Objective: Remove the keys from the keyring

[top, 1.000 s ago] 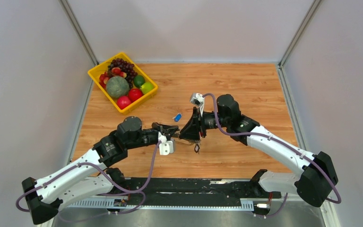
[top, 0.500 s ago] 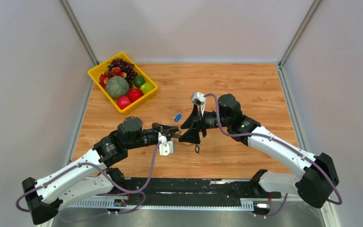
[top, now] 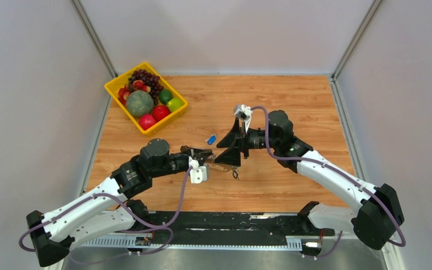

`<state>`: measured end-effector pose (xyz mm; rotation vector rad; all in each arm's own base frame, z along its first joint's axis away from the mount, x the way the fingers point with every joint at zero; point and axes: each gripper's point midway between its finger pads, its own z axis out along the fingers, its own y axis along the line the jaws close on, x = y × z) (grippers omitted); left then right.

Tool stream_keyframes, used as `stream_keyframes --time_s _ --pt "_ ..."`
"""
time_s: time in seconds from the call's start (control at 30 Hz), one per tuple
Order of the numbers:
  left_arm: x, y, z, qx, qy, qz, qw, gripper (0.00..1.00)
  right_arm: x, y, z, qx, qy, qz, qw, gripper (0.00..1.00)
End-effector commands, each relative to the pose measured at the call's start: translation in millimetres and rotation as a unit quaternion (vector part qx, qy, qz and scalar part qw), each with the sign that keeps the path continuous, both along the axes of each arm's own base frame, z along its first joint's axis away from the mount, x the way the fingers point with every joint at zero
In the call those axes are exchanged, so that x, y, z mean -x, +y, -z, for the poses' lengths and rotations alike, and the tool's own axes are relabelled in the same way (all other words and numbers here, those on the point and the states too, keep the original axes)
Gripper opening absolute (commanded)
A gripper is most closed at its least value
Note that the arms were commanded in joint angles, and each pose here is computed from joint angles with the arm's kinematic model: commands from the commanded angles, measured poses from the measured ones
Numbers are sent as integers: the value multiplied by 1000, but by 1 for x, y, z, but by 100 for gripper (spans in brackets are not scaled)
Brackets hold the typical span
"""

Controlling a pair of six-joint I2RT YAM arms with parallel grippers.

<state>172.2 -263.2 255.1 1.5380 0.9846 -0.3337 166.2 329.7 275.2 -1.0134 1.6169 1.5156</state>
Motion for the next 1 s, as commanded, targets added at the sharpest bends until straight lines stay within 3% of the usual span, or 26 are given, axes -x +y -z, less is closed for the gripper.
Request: stream_keyframes --time_s 0.0,0.23,0.37,0.57,0.8,0.97 --pt "-17 2 -17 33 5 -52 998 0 -13 -15 -6 -5 -30 59 998 81" --pt "-41 7 -15 26 52 -134 989 0 -35 -41 11 38 -34 183 982 79" --pt "-52 7 -4 -7 117 -185 976 0 -44 -53 11 33 -11 242 970 78" --pt "-62 5 8 -73 233 -269 932 0 -42 -57 19 33 13 257 966 76" --pt "-53 -11 -8 -8 346 -292 892 0 -39 -59 20 20 44 268 962 73" --pt "-47 -22 -20 17 383 -275 882 0 -13 -55 1 -22 -29 198 979 76"
